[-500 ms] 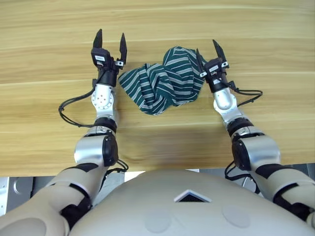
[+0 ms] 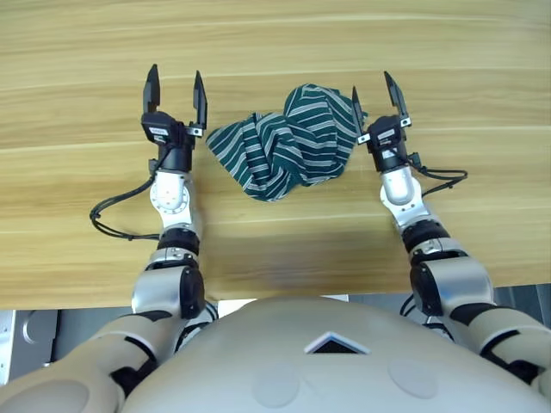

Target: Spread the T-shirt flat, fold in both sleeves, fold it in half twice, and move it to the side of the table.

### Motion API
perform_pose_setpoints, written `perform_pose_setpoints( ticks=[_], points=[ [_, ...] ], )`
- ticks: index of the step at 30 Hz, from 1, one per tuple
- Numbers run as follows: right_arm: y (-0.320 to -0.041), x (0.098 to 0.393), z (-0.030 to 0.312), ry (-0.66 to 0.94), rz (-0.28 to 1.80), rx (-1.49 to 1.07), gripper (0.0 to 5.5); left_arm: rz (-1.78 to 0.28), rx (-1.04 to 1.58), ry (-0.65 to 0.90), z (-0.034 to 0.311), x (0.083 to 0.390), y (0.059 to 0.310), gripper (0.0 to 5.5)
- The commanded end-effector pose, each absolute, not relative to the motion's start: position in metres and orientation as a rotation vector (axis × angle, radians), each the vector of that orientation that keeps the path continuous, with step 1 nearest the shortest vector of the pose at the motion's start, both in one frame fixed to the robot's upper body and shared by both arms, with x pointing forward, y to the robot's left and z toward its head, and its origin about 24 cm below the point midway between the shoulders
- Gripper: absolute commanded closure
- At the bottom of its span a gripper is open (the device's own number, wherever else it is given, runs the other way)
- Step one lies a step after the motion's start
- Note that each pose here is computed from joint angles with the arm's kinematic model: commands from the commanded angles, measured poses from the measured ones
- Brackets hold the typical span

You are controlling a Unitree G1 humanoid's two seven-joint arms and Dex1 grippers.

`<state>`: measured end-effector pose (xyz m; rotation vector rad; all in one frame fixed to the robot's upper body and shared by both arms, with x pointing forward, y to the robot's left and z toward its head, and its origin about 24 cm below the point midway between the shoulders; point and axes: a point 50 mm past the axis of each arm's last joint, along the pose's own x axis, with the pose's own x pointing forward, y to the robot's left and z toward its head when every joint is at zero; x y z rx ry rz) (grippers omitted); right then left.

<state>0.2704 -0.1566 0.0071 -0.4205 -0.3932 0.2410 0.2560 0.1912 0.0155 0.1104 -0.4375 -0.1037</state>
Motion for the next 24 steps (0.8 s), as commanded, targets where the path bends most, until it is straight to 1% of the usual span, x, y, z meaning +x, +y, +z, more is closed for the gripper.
perform_pose_setpoints(
  ticks=[1, 2, 4, 6, 7, 9, 11, 17, 21, 24],
  points=[
    [-0.155, 0.256, -0.003, -0.341, 0.165, -0.282, 2.78, 0.001, 0.074, -0.361, -0.002, 0.242, 0.192, 1.98],
    [-0.152, 0.260, 0.003, -0.367, 0.151, -0.269, 2.78, 0.042, 0.042, -0.351, -0.001, 0.249, 0.190, 1.98],
    [-0.150, 0.271, 0.015, -0.397, 0.100, -0.236, 2.78, 0.052, 0.010, -0.342, 0.007, 0.269, 0.175, 1.98],
    [-0.152, 0.277, 0.012, -0.354, 0.048, -0.220, 2.78, 0.047, 0.007, -0.331, 0.010, 0.278, 0.163, 1.98],
    [-0.151, 0.275, 0.008, -0.334, 0.035, -0.244, 2.78, 0.047, 0.008, -0.320, 0.008, 0.278, 0.159, 1.98],
    [-0.152, 0.267, -0.001, -0.307, 0.002, -0.261, 2.78, 0.080, 0.023, -0.288, -0.004, 0.267, 0.154, 1.98],
    [-0.151, 0.262, -0.002, -0.317, -0.005, -0.284, 2.78, 0.113, 0.044, -0.249, -0.016, 0.255, 0.151, 1.98],
    [-0.140, 0.259, -0.005, -0.314, 0.046, -0.302, 2.78, 0.126, 0.088, -0.286, -0.014, 0.251, 0.144, 1.98],
    [-0.138, 0.258, -0.007, -0.313, 0.056, -0.316, 2.16, 0.126, 0.097, -0.301, -0.012, 0.251, 0.142, 1.93],
    [-0.138, 0.258, -0.006, -0.315, 0.047, -0.318, 2.16, 0.118, 0.098, -0.316, -0.010, 0.251, 0.141, 1.93]
  ],
)
